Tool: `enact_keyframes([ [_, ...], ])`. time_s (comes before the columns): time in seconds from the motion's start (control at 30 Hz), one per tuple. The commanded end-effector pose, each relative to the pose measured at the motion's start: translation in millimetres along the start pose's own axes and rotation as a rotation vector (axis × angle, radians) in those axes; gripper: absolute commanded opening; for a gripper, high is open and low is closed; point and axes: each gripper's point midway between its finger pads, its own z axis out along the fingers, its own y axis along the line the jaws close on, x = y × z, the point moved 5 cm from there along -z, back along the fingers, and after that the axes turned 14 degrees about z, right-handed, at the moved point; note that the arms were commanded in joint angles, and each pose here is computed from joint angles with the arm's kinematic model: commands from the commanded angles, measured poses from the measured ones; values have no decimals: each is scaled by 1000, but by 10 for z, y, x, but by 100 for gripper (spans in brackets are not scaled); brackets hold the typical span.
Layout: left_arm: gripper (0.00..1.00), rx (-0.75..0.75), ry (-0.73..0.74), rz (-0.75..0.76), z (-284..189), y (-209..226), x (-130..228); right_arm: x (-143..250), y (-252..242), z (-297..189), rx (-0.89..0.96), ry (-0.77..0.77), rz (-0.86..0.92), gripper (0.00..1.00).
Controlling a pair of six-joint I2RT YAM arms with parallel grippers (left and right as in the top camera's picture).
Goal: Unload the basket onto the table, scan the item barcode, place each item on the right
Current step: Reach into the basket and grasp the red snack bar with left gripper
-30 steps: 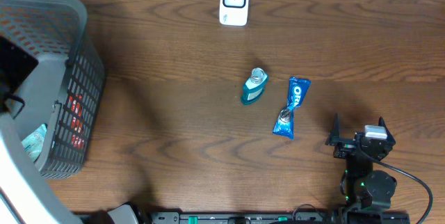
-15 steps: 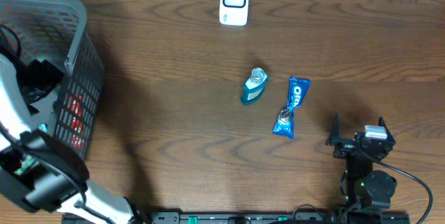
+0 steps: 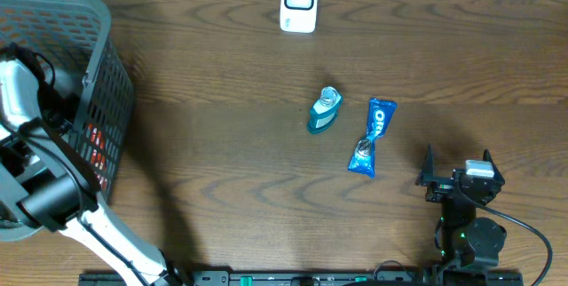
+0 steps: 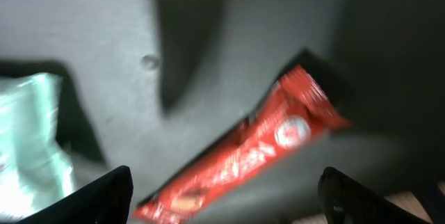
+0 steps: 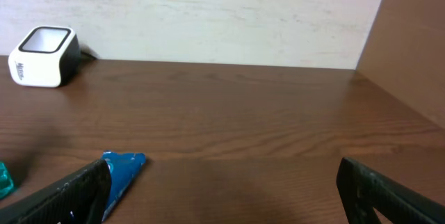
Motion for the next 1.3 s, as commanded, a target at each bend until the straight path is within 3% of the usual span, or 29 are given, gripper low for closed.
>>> enact_keyframes([
  [0.0,86,6,74,10,247,4,0,3,-16,-2,9,0,10,99],
  [0.13,82,5,147,15,487,-14,24,2,-16,-2,9,-1,10,99],
  [0.2,61,4,173,17,571,-19,54,2,-16,-2,9,-1,10,99],
  [0.23,37,4,182,17,608,-18,69,2,-16,-2,9,-1,10,99],
  [0.27,24,4,188,17,633,-18,84,2,-16,-2,9,-1,10,99],
  [0.3,15,3,196,16,659,-15,103,2,-16,-2,9,-1,9,99],
  [0.37,7,-15,205,17,676,7,125,2,-16,-2,9,-1,10,99],
  [0.53,7,-23,192,14,532,16,115,2,-16,-2,9,-1,10,99],
  [0.67,7,-38,98,5,96,61,24,2,-16,-2,9,-1,10,99],
  [0.9,7,-67,-326,-43,-1349,140,-5,2,-16,-2,9,-1,10,99],
  [1.1,7,40,-731,-39,-2636,4,571,3,-16,-2,9,0,10,99],
  [1.27,7,268,-973,125,-3326,-409,1392,2,-16,-2,9,-1,10,99],
])
